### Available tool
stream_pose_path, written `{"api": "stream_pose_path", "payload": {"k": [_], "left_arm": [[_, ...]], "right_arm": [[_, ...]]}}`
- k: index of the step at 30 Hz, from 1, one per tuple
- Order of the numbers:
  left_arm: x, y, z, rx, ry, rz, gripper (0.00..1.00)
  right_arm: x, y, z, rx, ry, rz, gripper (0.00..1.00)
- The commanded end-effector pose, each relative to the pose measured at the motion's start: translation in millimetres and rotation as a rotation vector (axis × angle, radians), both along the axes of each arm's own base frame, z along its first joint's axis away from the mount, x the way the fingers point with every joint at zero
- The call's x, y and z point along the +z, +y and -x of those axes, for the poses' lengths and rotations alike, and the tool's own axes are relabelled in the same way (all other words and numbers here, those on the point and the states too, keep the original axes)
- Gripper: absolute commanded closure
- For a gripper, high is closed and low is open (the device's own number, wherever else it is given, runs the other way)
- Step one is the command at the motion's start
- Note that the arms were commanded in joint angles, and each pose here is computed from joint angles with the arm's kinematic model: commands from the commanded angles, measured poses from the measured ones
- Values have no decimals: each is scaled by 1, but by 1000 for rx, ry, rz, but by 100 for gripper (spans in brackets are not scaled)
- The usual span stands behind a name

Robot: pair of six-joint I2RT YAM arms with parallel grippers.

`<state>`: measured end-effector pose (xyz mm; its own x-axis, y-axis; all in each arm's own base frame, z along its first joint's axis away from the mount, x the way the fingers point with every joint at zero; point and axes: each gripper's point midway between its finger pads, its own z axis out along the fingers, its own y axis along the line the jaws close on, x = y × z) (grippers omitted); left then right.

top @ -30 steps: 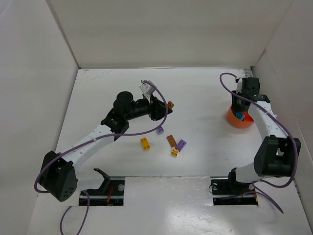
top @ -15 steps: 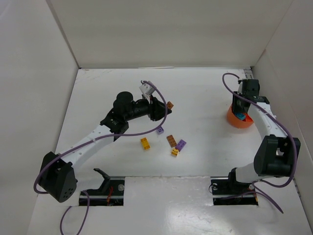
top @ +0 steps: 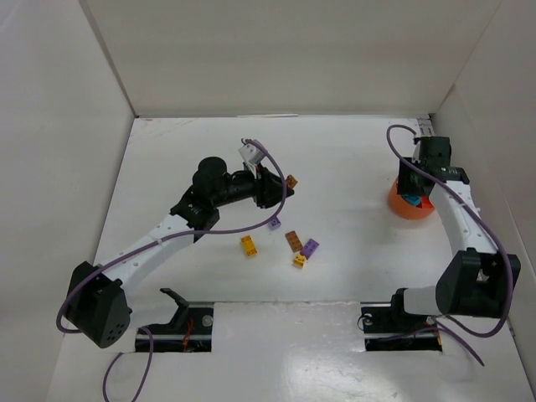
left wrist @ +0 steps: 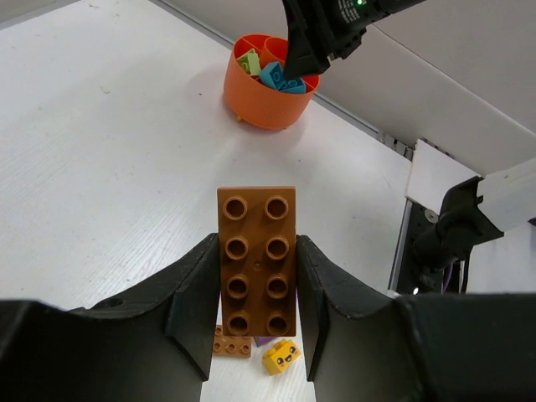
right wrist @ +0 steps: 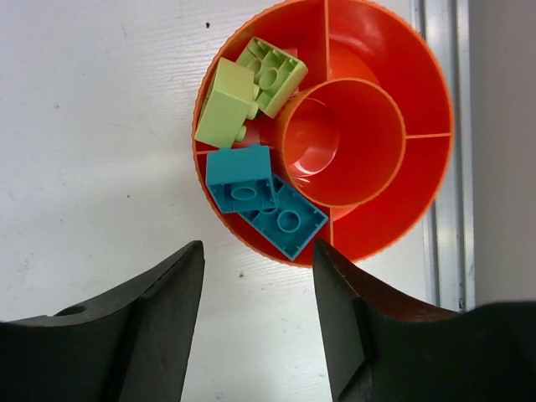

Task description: Sort the legos into containers by color

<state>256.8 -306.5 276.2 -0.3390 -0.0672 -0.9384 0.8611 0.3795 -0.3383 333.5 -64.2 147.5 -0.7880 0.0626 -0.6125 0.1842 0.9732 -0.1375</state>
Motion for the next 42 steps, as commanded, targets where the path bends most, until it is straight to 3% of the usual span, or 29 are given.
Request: {"api": "stream_pose_path", "payload": {"k": [1,7,11,17,22,27,35,39,42], "left_arm": [[30,-1,10,-62,-103,40,100],[24,-4,26,-204,-212,-35,100],[22,-4,23,-225,-291,-88,100],[18,-16,15,-170,-336,-170,100],[15,-19,5,-84,-342,-209,100],[21,-26,7,-74,-369,-208,100],[33,-25,12,-51,-391,-181,100],[31,-22,13,-41,-393,-182,100],[37,-19,14,-27,-408,-170,100]], "right_arm": [[42,-7,0,-39,-97,16,40],[80,35,0,202,-216,-102,40],[111,132,15,639,-336,-478,39],[147,232,50,965,-353,-748,36],[186,280,64,1070,-412,-875,35],[190,318,79,1143,-356,-948,35],[180,346,85,1165,-281,-951,39],[174,348,82,1136,-260,-939,49],[167,346,79,1108,-237,-922,49]]}}
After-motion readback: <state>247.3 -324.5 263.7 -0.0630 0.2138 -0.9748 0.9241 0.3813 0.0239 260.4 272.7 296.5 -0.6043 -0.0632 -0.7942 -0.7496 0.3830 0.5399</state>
